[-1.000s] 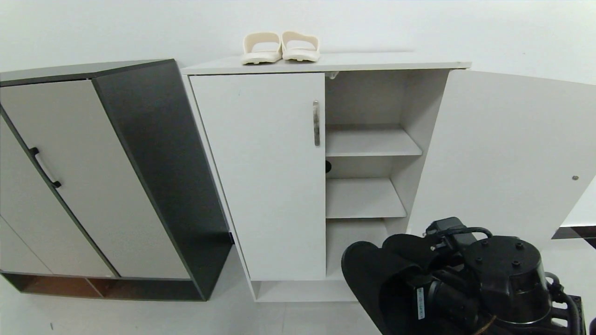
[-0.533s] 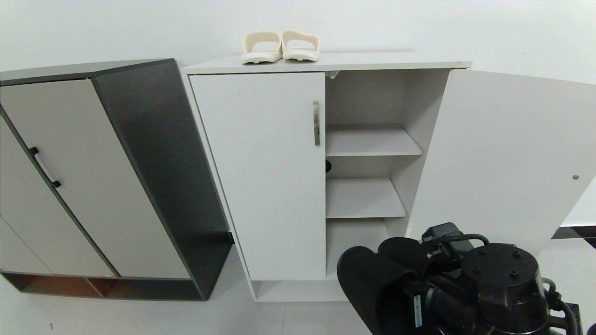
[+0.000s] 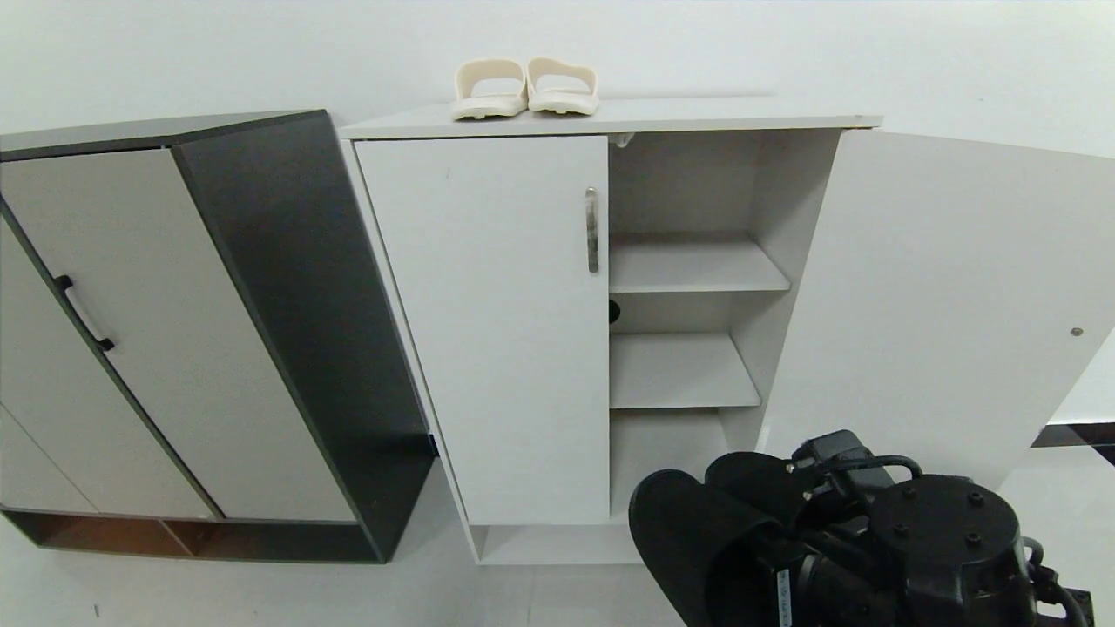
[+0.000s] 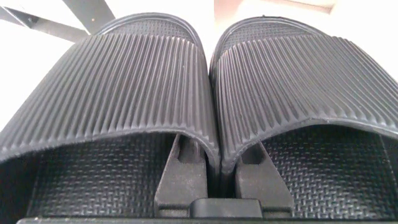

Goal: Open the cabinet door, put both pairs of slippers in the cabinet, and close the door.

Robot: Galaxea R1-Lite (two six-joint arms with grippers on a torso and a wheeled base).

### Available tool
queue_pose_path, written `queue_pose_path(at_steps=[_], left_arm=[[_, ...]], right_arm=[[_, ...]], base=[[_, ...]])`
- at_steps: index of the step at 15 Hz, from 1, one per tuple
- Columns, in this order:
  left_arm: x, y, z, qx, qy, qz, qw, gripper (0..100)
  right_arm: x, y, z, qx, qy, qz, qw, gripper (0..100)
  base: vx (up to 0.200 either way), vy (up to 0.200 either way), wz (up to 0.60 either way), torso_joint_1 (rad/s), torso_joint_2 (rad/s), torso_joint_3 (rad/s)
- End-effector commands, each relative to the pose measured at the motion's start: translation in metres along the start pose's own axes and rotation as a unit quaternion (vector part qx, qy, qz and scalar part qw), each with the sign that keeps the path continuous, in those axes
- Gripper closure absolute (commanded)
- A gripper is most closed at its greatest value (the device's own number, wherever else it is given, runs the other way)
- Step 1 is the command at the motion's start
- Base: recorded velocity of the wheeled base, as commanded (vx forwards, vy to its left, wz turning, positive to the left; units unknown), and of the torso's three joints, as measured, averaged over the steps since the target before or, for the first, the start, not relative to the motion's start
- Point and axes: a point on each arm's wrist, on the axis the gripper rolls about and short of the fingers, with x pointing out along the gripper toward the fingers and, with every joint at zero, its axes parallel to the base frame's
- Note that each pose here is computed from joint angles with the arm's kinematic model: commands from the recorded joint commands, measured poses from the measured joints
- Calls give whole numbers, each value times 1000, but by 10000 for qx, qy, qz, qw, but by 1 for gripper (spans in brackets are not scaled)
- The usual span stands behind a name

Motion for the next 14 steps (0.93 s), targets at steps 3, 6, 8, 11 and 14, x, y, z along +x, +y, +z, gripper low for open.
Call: queue_pose_path(at_steps=[3,6,8,11,14], left_arm=[[0,0,0,-5,14,-4,10000,100],[0,0,0,-5,14,-4,10000,100],[0,0,0,-20,14,-4,10000,100],[0,0,0,-20,14,-4,10000,100],[0,0,0,-20,7,4,10000,100]], right_arm=[[0,4,-7,-86,69,4,9999,100],[7,8,-10,-101,103,7,9999,100],[14,18,-15,56,164,71,9998,100],[32,28,-13,273,91,-86,9995,100],[59,43,-11,243,-26,-320,9992,100]], base=[[0,0,0,0,0,0],[0,-200,0,1,1,4],[0,-200,0,2,10,-5],[0,-67,0,1,-1,1],[0,0,0,0,0,0]])
